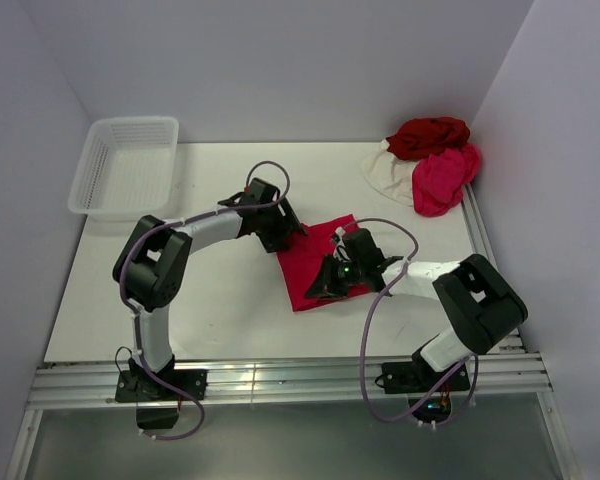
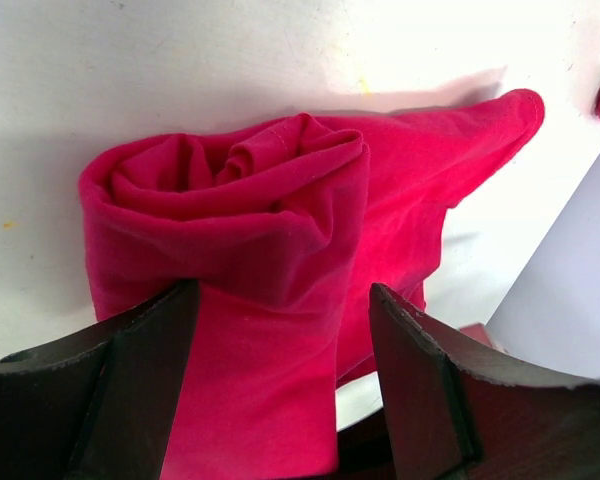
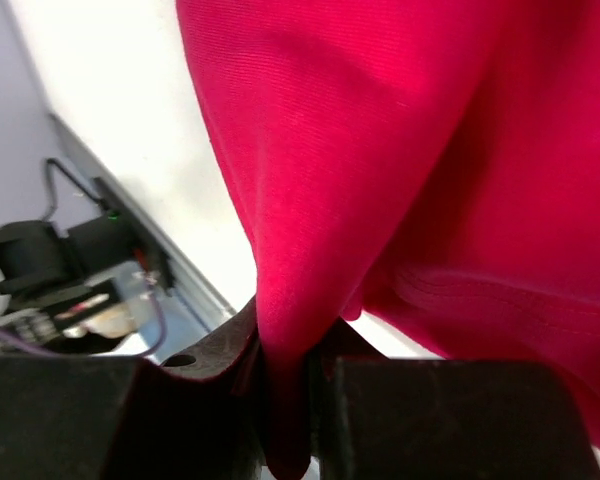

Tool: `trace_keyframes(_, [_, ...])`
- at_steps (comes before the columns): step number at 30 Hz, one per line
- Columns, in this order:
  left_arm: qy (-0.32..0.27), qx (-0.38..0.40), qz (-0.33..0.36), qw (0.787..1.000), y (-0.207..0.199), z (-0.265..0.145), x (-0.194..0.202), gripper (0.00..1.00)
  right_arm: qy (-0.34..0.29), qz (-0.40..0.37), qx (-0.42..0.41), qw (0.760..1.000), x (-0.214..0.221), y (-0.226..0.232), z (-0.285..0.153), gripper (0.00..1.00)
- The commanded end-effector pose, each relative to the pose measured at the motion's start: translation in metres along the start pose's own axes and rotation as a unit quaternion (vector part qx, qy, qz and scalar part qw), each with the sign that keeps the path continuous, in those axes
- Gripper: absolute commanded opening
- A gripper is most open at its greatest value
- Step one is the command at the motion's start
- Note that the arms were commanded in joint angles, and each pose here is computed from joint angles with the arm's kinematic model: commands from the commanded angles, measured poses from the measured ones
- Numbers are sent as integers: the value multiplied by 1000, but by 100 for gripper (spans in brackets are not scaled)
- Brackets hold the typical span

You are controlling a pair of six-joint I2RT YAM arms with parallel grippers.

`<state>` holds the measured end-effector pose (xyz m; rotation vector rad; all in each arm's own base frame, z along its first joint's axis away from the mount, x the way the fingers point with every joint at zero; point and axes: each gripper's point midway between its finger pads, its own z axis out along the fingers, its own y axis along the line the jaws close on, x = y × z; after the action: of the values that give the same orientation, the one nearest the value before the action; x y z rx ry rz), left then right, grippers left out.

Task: Roll the t-shirts
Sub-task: Roll the tshirt

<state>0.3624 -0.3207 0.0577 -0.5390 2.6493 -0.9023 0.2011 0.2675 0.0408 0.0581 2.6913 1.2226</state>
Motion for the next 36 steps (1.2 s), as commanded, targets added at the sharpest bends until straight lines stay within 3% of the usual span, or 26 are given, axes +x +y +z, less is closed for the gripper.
trace_keyframes(1, [-3,9,16,1000,-12,3,-6,74,6,14,-71,997,4,19,-5,11])
trace_keyframes(10, [10,3,16,1000,-10,11,-4,73,17,27,38,999,17,-42,3,22])
trace_keyframes(13, [12,-1,18,1000,-8,14,-3,73,20,26,60,998,17,-49,2,36])
trace_keyframes(16, [13,1,19,1000,-10,12,-4,73,10,18,74,997,14,-47,-8,59])
trace_keyframes(21, [7,4,32,999,-24,-4,-9,73,-18,-7,90,996,9,-32,-38,66])
trace_keyframes(27, [-2,-3,50,999,-41,-39,-18,76,-42,-36,123,991,1,-28,-67,51])
trace_keyframes(29, [-4,3,55,998,-48,-49,-21,77,-50,-49,97,993,-4,-13,-72,35])
trace_keyframes(30, [-4,5,54,999,-48,-51,-22,77,-47,-52,78,994,-5,-4,-72,21])
trace_keyframes(33, [8,26,46,999,-52,-56,-22,75,-55,-75,23,995,-20,34,-77,3])
trace_keyframes(36, [27,69,35,997,-62,-57,-21,74,-32,-77,-37,996,-22,63,-76,0])
